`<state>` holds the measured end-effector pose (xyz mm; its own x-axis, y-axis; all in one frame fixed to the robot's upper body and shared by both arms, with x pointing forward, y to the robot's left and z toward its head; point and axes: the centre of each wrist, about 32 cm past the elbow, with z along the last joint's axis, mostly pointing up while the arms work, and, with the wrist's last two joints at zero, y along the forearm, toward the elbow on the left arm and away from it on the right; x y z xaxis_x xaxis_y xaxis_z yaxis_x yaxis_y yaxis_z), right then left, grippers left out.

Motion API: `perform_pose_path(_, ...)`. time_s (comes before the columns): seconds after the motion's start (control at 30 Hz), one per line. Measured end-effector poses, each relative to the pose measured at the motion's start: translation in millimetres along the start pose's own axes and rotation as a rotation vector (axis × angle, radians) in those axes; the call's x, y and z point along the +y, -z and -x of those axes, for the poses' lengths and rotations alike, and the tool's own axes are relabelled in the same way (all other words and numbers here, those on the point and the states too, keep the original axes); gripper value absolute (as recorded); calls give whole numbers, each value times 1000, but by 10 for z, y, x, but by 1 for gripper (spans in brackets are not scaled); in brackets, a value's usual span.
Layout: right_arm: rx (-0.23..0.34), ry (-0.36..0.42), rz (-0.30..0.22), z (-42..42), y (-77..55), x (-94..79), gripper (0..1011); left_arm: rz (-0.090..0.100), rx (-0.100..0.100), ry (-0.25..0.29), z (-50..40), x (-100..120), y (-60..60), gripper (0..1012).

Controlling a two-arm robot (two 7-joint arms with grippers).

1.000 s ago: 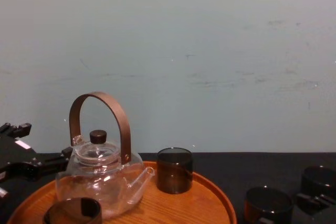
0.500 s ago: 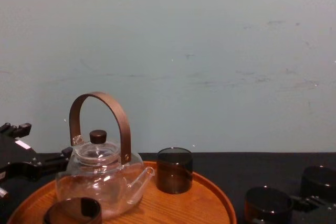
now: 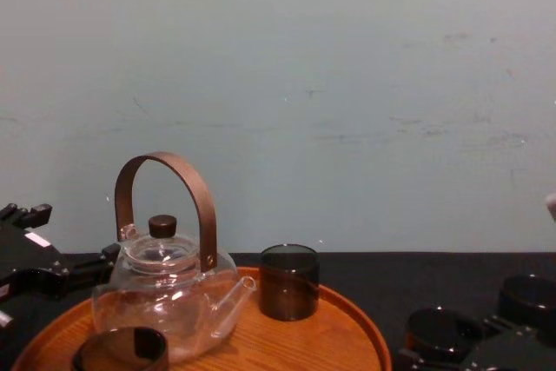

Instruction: Pick up the glass from the table and place it on the tray.

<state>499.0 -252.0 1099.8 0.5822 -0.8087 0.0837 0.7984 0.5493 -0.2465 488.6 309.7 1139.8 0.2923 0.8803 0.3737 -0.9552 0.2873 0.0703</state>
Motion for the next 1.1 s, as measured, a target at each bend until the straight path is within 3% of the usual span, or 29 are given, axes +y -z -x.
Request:
perform_pose_path(0.43, 1, 3, 2, 3, -2, 10, 1003, 0, 0, 0, 0, 0, 0, 1001)
perform_pose_path(0.6, 0, 2, 2, 3, -2, 9, 913, 0, 0, 0, 0, 0, 0, 1001)
perform_pose_path(0.9, 0, 2, 1, 6, -1, 8, 908, 0, 0, 0, 0, 0, 0, 1001)
perform_pose_path(1.1, 8, -18, -25, -7, -32, -35, 908, 0, 0, 0, 0, 0, 0, 1001)
